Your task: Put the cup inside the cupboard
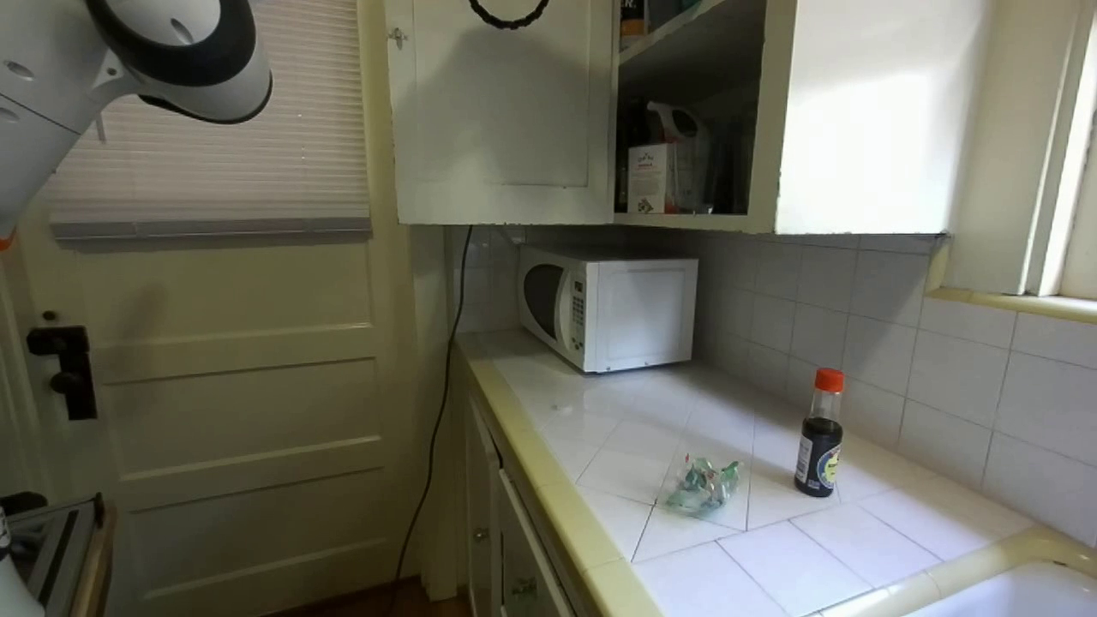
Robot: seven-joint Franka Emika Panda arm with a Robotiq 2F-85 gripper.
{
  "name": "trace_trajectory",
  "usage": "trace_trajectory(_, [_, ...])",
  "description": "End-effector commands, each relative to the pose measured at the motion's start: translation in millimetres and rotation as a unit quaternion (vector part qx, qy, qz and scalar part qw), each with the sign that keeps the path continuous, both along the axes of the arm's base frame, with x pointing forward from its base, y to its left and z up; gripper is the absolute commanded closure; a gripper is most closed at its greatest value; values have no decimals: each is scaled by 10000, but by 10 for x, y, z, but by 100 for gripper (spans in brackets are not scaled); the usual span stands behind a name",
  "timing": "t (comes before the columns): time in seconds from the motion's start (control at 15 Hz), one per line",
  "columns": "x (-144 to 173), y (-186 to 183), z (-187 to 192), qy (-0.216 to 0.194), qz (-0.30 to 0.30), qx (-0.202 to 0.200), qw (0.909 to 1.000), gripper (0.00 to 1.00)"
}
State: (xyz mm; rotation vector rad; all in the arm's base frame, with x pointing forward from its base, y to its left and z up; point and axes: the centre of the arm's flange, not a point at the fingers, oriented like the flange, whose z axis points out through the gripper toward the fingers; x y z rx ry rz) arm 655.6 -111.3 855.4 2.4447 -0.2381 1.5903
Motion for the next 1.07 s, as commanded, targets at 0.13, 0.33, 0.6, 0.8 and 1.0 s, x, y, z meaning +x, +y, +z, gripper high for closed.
trace_trajectory(0.13, [-120, 43, 2, 331, -64, 103, 9994, 0])
trace_trajectory(0.33, [-235, 82, -27, 548, 5, 150, 9984, 0])
trace_trajectory(0.6, [-446, 106, -9, 893, 135, 230, 9956, 0])
trace_trajectory(0.8, [-614, 125, -37, 1305, 276, 242, 9908, 0])
trace_trajectory(1.0, [-835, 66, -119, 1751, 290, 209, 9839, 0])
